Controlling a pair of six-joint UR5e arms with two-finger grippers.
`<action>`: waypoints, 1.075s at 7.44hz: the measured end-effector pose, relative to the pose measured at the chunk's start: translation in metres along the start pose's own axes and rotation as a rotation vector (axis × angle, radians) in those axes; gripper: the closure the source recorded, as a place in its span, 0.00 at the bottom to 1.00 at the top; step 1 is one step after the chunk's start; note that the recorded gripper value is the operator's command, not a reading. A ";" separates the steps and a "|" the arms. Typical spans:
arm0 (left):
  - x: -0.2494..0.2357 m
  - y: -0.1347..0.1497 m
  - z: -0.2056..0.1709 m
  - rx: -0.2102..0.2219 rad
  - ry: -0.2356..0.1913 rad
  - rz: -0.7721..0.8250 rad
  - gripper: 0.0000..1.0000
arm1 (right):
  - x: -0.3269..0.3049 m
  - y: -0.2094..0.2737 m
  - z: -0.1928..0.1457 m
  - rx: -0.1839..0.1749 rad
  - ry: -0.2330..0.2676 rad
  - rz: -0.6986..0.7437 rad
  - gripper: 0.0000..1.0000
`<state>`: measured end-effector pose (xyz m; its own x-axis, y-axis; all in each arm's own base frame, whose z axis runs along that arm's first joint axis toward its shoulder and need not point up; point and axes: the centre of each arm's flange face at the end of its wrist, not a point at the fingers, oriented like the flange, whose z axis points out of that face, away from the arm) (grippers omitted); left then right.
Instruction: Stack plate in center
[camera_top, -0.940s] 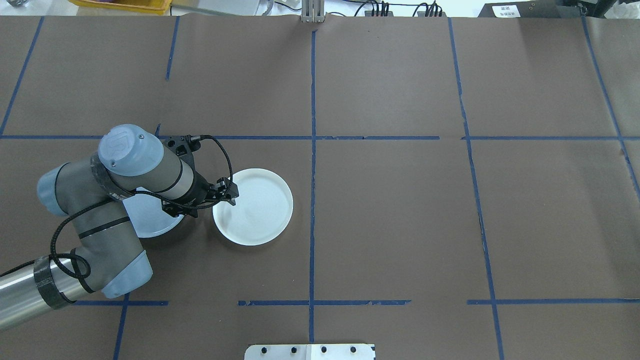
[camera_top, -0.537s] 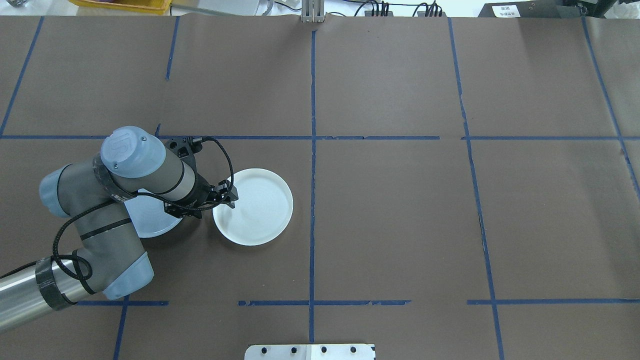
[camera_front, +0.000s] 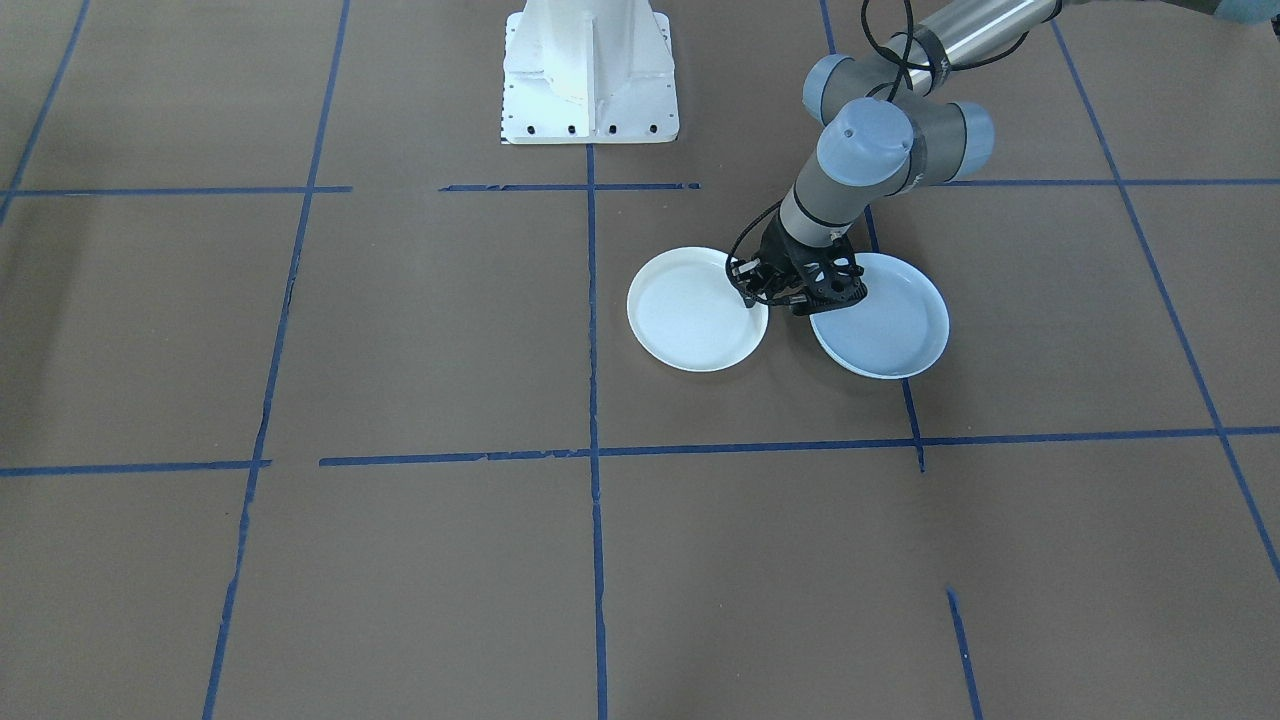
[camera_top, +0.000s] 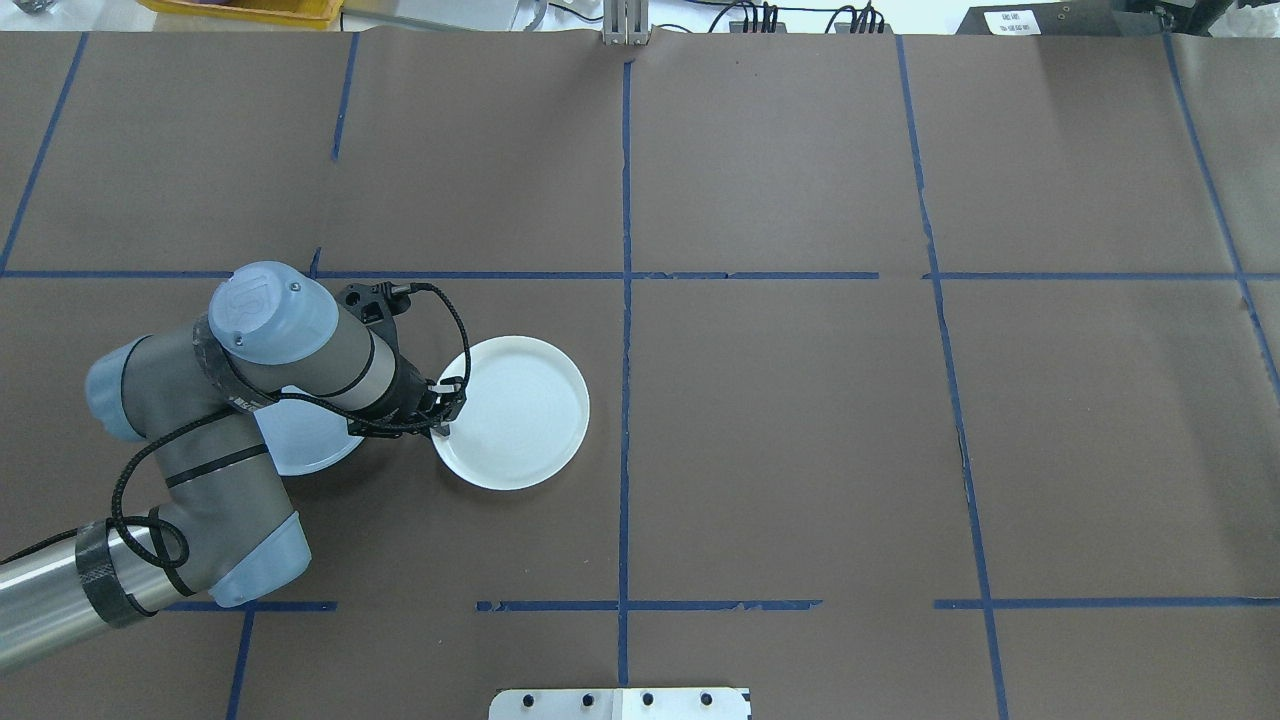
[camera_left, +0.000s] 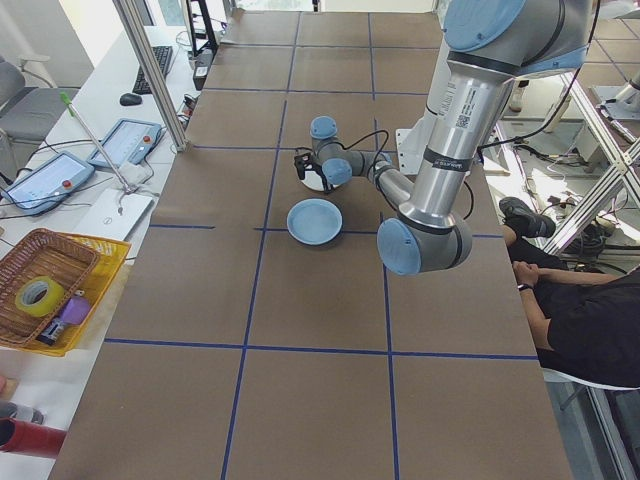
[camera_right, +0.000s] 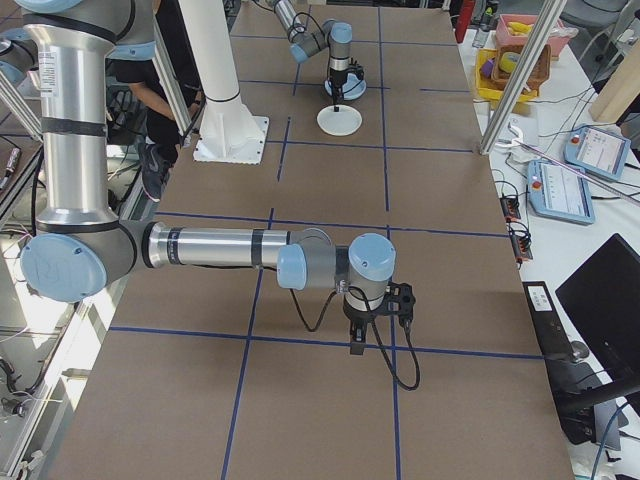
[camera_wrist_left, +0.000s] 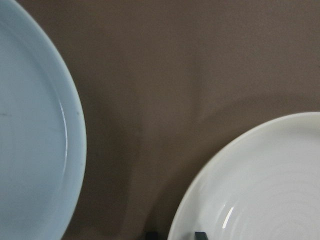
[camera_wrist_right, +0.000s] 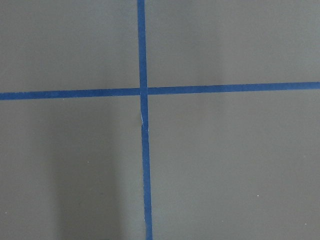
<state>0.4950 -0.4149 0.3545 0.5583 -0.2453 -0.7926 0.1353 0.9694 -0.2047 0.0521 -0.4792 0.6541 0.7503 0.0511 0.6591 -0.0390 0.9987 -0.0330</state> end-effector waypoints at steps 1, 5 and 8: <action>0.001 0.001 -0.002 0.000 0.004 0.003 1.00 | 0.000 0.000 0.000 0.000 0.000 0.000 0.00; 0.005 -0.011 -0.078 0.020 0.051 0.048 1.00 | 0.000 0.000 0.000 0.000 -0.001 0.000 0.00; -0.013 -0.010 -0.127 0.018 0.045 0.111 1.00 | 0.000 0.000 0.000 0.000 0.000 -0.001 0.00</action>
<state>0.3824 -0.4223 0.2944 0.5338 -0.1362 -0.8346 0.0898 0.9905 -0.1042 0.0522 -0.4792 0.6540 0.7503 0.0501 0.6592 -0.0386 0.9987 -0.0319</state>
